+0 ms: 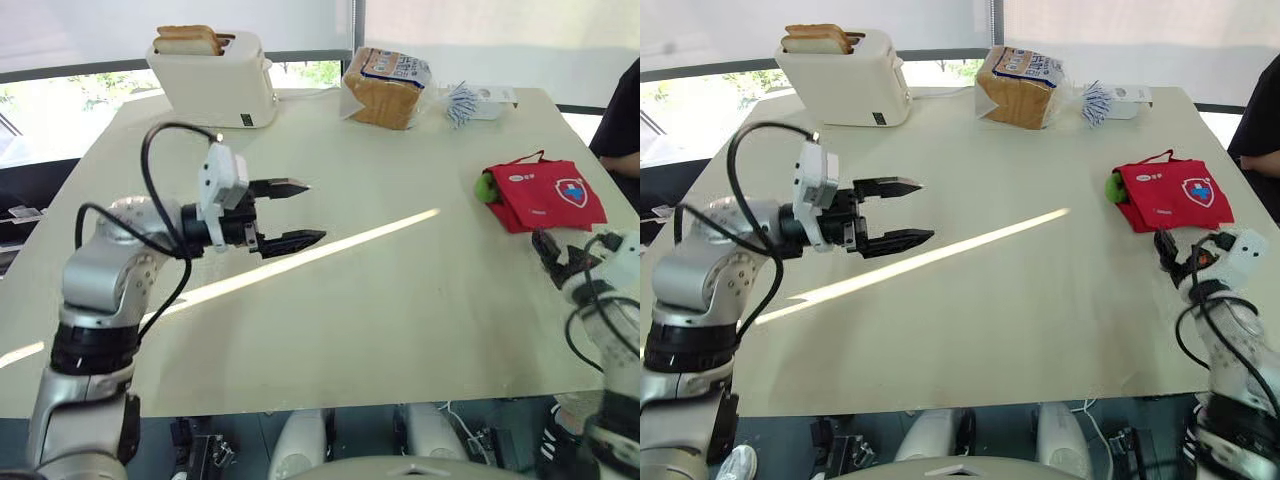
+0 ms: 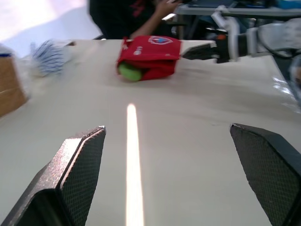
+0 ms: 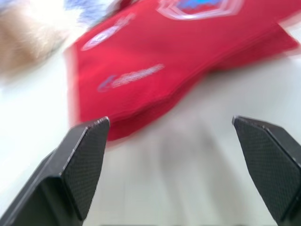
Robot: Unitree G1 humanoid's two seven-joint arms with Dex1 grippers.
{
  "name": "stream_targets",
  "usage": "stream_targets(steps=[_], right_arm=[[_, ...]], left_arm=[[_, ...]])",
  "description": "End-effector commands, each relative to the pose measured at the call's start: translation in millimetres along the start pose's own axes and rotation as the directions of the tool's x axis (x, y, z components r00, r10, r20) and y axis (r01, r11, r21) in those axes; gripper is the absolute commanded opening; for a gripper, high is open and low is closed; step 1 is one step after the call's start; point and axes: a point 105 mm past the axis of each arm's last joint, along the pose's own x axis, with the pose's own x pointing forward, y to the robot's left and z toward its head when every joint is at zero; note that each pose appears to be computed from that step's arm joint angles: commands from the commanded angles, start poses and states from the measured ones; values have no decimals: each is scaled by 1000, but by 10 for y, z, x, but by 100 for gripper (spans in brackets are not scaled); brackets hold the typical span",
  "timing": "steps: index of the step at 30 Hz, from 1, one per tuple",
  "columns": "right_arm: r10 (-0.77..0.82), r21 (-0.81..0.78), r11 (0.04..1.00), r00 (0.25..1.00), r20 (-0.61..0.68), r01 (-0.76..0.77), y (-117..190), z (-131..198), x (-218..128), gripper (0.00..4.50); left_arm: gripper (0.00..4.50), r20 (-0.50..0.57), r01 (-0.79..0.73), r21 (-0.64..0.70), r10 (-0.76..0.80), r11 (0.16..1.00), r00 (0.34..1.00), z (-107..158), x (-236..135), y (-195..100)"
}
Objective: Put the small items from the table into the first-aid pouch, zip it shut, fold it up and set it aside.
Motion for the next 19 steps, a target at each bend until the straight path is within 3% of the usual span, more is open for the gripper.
stream_targets(steps=[1,4,8,12,13,16,19], right_arm=[[329,-277,912,943,56,-302,351,263,-263,443],[503,-383,763,851,-151,-520,401,33,-605,443],[581,-418,679,789,-199,-604,343,49,-809,443],[591,-396,672,776,-220,-625,207,83,-905,443],[591,-395,673,776,-222,-625,165,88,-922,443],[586,-397,672,777,-228,-624,75,72,-938,443],[590,-385,676,775,-228,-628,38,14,-934,443]], left_arm=[[450,12,-181,35,181,983,983,-77,-210,81],[450,-123,-280,30,281,960,952,-502,-507,52],[450,-206,-316,-4,309,949,929,-802,-790,-65],[450,-317,-337,-78,297,938,901,-1059,-1033,-222],[450,-292,-330,-138,280,934,915,-1045,-1007,-303],[450,-340,-231,-8,215,973,916,-1030,-750,-747],[450,-385,-378,-109,312,919,869,-1130,-933,-673]])
